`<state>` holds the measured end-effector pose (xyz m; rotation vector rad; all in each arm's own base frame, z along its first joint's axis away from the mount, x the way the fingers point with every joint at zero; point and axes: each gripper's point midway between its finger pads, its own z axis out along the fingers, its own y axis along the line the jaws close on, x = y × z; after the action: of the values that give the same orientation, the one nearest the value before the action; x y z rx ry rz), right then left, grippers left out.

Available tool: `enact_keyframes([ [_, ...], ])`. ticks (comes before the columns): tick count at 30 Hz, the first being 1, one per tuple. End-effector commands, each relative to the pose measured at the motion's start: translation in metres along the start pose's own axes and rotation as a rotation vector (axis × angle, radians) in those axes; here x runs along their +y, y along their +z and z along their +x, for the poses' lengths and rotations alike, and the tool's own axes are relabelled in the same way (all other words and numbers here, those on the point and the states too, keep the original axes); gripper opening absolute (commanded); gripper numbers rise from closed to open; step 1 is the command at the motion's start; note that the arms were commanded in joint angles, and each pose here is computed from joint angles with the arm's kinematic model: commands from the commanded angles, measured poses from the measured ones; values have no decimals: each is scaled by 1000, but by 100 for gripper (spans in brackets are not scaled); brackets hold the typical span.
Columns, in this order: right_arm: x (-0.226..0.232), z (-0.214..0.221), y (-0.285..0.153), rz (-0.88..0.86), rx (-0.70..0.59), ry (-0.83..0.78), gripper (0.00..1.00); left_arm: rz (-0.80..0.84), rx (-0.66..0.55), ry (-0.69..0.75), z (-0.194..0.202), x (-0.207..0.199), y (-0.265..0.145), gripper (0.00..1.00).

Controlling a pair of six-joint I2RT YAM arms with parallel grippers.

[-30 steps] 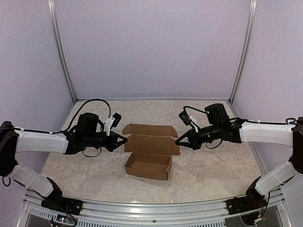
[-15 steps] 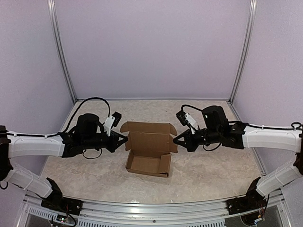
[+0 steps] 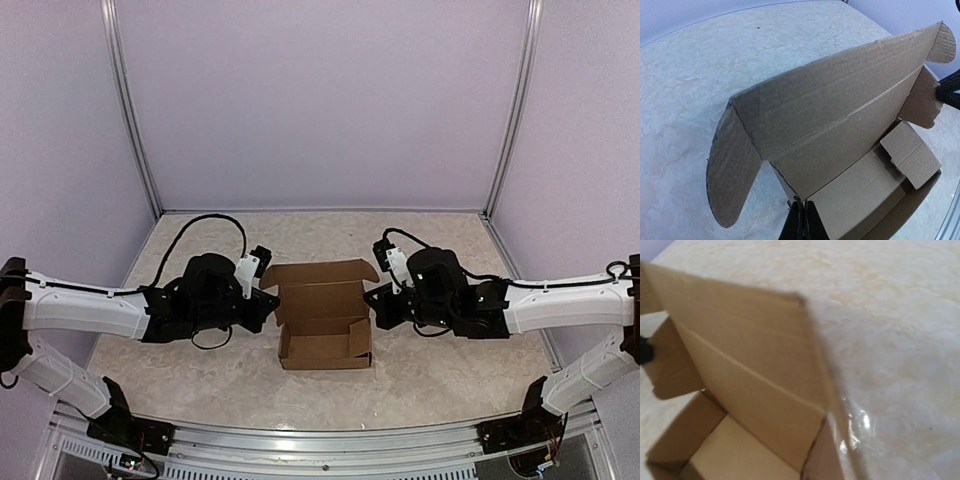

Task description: Fold the paper box

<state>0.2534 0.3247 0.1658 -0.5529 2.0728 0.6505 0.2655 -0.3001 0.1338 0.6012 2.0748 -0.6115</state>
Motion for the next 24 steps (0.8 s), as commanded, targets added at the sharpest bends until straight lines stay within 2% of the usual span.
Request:
enact_keyframes([
  [1,0,-2,6,94,-82,64,0,-49,26,-24,2,-5,9,0],
  [24,-7,48,-6,275,-86,41,0,-95,98,21,42,-41,8,0],
])
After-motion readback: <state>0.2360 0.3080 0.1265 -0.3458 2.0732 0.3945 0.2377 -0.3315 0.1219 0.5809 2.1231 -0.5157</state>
